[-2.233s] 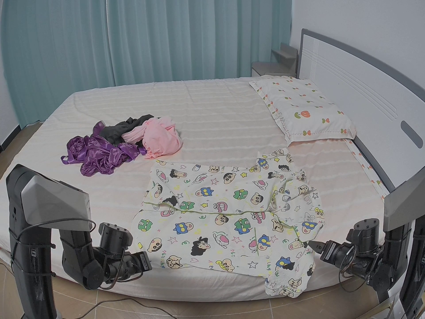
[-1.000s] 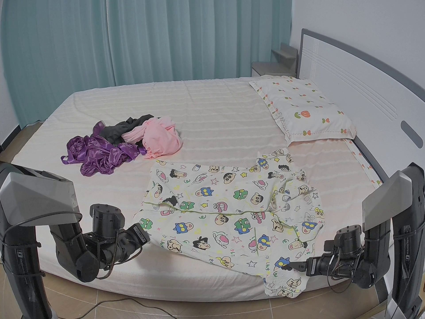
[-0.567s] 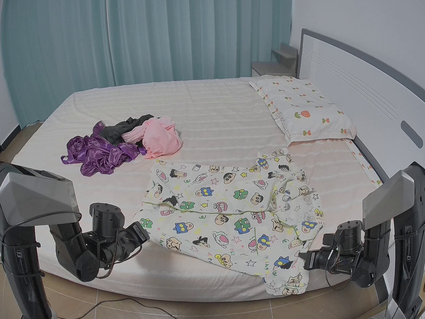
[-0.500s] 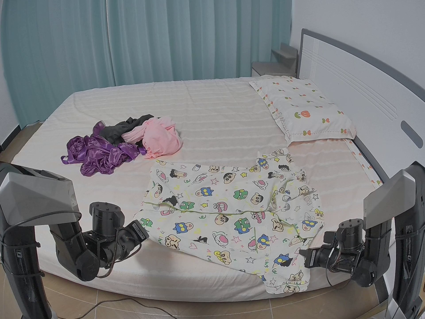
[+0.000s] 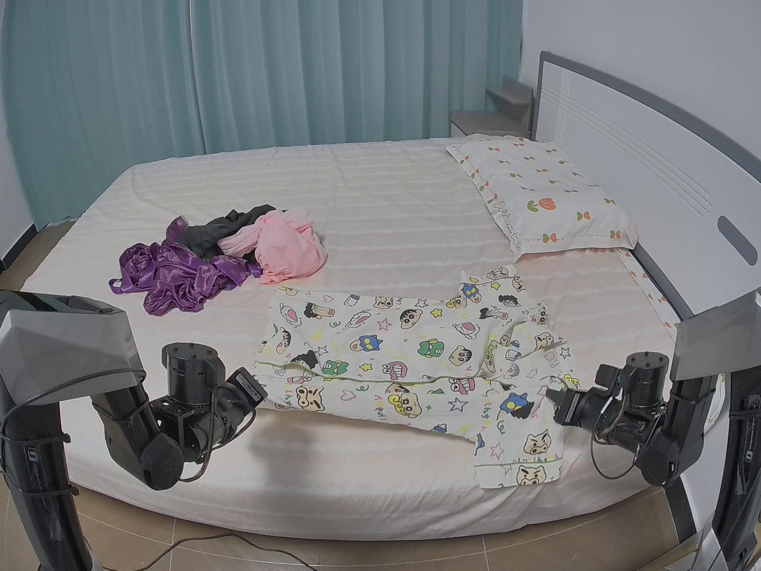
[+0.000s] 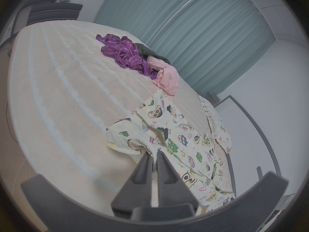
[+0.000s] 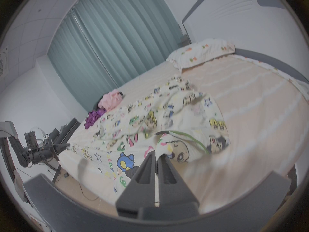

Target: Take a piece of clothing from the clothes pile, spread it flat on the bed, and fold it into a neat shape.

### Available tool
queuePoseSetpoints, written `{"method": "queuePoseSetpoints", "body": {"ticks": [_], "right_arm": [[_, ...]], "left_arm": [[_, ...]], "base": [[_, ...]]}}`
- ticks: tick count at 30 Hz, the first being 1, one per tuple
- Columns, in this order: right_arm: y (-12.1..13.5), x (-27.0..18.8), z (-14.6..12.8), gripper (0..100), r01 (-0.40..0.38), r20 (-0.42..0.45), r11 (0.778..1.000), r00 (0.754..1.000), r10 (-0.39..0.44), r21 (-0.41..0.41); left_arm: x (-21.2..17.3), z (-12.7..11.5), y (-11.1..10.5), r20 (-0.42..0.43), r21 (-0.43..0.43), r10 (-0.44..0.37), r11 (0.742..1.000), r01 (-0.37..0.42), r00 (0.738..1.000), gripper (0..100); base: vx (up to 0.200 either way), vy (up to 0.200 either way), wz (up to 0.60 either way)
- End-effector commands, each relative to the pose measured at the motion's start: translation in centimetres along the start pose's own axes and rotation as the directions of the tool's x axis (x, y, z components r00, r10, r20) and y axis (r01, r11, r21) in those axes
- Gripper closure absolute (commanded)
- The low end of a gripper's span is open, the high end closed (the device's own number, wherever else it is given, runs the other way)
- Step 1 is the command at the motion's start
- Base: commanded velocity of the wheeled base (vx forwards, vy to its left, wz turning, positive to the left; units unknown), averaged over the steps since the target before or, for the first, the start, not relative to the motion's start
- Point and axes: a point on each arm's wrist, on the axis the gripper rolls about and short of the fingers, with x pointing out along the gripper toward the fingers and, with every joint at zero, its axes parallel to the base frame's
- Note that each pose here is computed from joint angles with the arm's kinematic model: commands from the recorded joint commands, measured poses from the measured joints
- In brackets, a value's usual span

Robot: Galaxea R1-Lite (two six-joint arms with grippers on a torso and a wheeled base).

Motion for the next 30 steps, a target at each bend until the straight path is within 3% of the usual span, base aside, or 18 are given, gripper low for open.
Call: {"method": "queuePoseSetpoints", "body": {"ticks": [1, 5, 10, 11, 18, 22, 30], "right_arm": [[-0.6, 1.7, 2.5, 100, -0.017, 0.099, 1.0, 0.995, 0.018, -0.005], [-0.7, 2.6, 3.4, 100, -0.039, 0.088, 0.999, 0.995, 0.039, -0.003], [-1.3, 3.6, 2.7, 100, -0.02, 0.024, 1.0, 1.0, 0.02, 0.013], [-1.5, 3.9, 2.5, 0, -0.016, 0.019, 1.0, 1.0, 0.016, 0.016], [-3.3, 3.7, 2.0, 0, 0.002, 0.001, 0.999, 1.0, -0.002, 0.041], [-4.9, 1.7, 1.4, 0, -0.004, -0.063, 0.997, 0.998, 0.009, 0.082], [-5.7, -1.4, -0.8, 0, -0.053, -0.166, 0.99, 0.983, 0.075, 0.132]], "left_arm": [[1.4, 0.3, -0.4, 0.026, -0.005, -0.014, 1.0, 0.014, 1.0, 100], [2.7, -0.1, 0.3, 0.034, -0.004, 0.018, 1.0, -0.018, 0.999, 100], [3.7, -0.3, 0.7, 0.034, -0.005, 0.029, 1.0, -0.029, 0.999, 100], [3.7, -0.3, 0.7, 0.034, -0.005, 0.029, 1.0, -0.029, 0.999, 100], [3.9, -0.6, 1.0, 0.024, -0.003, 0.038, 0.999, -0.038, 0.999, 100], [4.0, -0.7, 1.0, 0.023, -0.003, 0.039, 0.999, -0.039, 0.999, 100], [3.9, -0.7, 0.9, 0.022, -0.003, 0.036, 0.999, -0.036, 0.999, 100]], "base": [[0.0, 0.0, 0.0], [0.0, 0.0, 0.0], [0.0, 0.0, 0.0], [0.0, 0.0, 0.0], [0.0, 0.0, 0.0], [0.0, 0.0, 0.0], [0.0, 0.0, 0.0]]}}
